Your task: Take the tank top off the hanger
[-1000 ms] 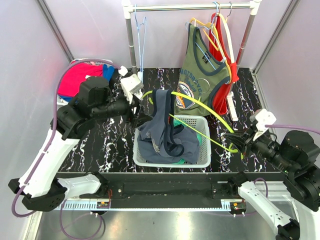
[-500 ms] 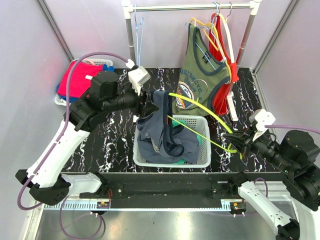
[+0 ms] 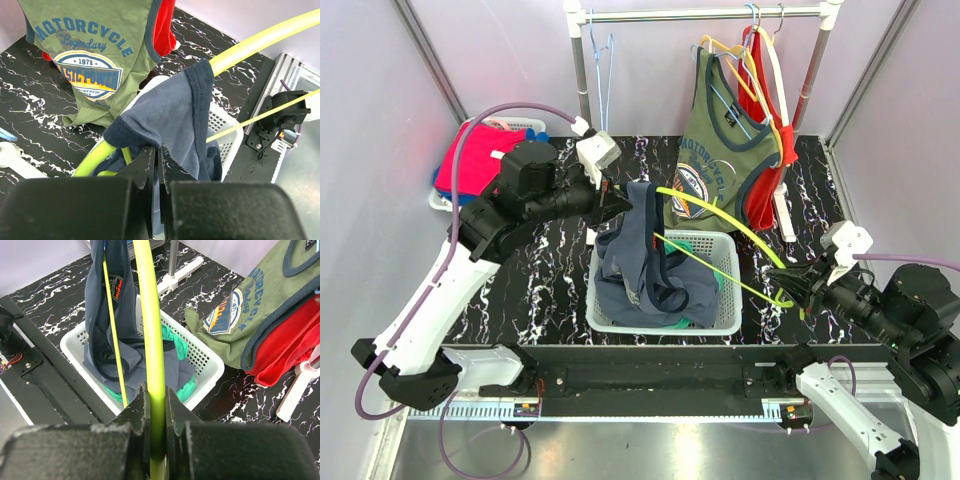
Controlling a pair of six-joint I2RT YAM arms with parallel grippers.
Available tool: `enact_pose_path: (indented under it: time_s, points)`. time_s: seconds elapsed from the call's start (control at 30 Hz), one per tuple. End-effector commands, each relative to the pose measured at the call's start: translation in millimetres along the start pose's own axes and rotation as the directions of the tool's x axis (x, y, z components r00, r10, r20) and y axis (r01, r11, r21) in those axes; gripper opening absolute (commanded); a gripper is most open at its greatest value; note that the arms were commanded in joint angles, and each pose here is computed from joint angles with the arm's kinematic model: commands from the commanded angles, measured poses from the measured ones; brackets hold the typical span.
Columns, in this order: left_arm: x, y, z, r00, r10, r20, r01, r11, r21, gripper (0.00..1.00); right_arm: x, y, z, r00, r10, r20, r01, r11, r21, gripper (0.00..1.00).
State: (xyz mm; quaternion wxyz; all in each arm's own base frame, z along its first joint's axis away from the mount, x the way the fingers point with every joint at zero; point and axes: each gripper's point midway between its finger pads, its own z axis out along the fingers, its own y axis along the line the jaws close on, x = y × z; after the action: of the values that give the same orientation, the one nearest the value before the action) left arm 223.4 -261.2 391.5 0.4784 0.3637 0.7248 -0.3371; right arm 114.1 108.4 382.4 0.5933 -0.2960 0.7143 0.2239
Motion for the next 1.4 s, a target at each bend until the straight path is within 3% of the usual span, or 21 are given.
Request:
enact_pose_path:
  time_s: [0.0,0.17,0.3,0.43,0.53,0.67,0.8,0.9,1.07,1.27,1.37]
  points:
    - [-41,-3,-27,0.99,0.056,0.132,-0.051,0.998,-0.04,0.0,-16,-7,-4,0.998,-0.026,0.063,0.024,0.999,0.042,0.0]
    - [-63,19,-54,0.974,0.117,0.195,-0.08,0.979,-0.187,0.0,-12,-7,-13,0.998,-0.031,0.061,0.027,0.997,0.066,0.0]
    - [-68,54,-67,0.97,0.129,0.205,-0.044,0.926,-0.374,0.0,-9,-4,-27,0.998,-0.034,0.059,0.029,0.997,0.076,0.0]
    - [-66,75,-67,0.974,0.104,0.2,0.001,0.885,-0.465,0.0,-7,2,-44,0.997,-0.035,0.072,0.03,0.997,0.078,0.0]
    - [-69,72,-64,0.973,0.092,0.21,0.012,0.895,-0.446,0.0,-6,7,-59,0.996,-0.039,0.081,0.032,0.996,0.082,0.0]
    - [-66,50,-51,0.98,0.053,0.194,0.012,0.948,-0.319,0.0,-16,9,-86,0.988,-0.063,0.144,0.045,0.991,0.125,0.0]
    - [-43,-6,-25,0.995,0.047,0.087,-0.042,0.998,-0.053,0.0,-29,-2,-103,0.975,-0.08,0.209,0.033,0.975,0.218,0.0]
    - [-28,-43,-17,0.994,0.103,0.048,-0.107,0.991,0.084,0.0,-39,-17,-93,0.978,-0.041,0.203,-0.016,0.962,0.272,0.0]
    - [-1,-41,-5,0.988,0.15,-0.029,-0.147,0.986,0.072,0.0,-59,-48,-71,0.978,0.011,0.207,-0.09,0.922,0.377,0.0]
    - [27,5,19,0.959,0.216,-0.184,-0.24,0.963,-0.119,0.0,-78,-75,-18,0.985,0.047,0.166,-0.112,0.906,0.407,0.0]
    - [42,14,28,0.931,0.25,-0.266,-0.287,0.951,-0.111,0.0,-95,-91,5,0.982,0.054,0.183,-0.131,0.889,0.439,0.0]
